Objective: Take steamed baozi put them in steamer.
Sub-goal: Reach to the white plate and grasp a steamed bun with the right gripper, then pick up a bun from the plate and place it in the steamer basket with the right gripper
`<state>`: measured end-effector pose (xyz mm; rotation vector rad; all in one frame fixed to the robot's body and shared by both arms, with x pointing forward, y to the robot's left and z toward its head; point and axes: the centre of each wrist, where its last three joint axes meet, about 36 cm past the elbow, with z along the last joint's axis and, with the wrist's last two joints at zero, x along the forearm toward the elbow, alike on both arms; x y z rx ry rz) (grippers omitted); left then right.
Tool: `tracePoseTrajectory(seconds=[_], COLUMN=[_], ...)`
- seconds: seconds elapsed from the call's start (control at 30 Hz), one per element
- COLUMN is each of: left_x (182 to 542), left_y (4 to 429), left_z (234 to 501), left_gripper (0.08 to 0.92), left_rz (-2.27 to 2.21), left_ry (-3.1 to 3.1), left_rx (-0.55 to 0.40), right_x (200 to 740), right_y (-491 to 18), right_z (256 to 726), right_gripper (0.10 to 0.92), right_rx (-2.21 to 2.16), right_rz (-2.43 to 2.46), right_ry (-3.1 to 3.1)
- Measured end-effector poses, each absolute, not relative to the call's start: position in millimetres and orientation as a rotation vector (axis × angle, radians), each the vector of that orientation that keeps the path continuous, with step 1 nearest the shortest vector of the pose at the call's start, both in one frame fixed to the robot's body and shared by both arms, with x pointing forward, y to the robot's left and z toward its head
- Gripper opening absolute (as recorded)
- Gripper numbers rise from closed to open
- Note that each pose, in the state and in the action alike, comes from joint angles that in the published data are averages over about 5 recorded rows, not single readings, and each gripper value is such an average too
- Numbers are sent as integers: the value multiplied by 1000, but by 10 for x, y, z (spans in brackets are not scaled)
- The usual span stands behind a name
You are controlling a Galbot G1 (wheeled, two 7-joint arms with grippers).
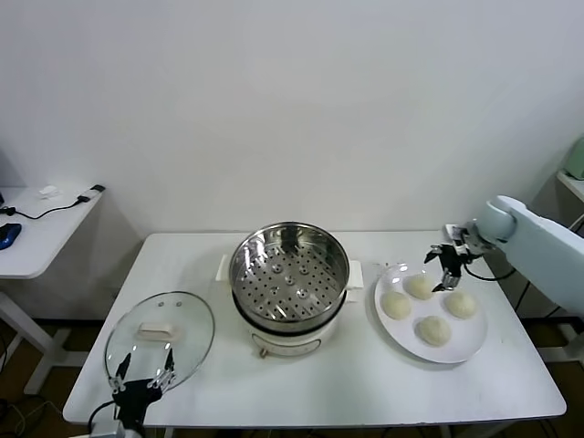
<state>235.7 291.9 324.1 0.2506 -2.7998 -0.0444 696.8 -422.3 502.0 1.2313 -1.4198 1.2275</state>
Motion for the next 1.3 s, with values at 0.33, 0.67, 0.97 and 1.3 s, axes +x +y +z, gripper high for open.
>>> tracePoseTrajectory(seconds=[0.33, 0.67, 0.97, 1.3], left_x=[2347, 2346, 2353, 2322], left_y=[2910, 2898, 2878, 2850], left_z=[3175, 3135, 3140, 3155], left_gripper=[823, 823, 823, 823], left_rz=[-58, -77, -80, -90], left_ry=[-2788, -2777, -2780, -2774], left_rx=[252, 242, 239, 241], right_x=[7123, 7157, 7166, 7208], right_y=[-4093, -4038, -4002, -3966], right_z=[4803, 4619, 4533, 4853], right_gripper=[823, 823, 705, 653], right_rx=[1197, 1172, 1166, 1193], right_rz=[1204, 1201, 1206, 1254], right_ry=[-1376, -1355, -1350, -1365])
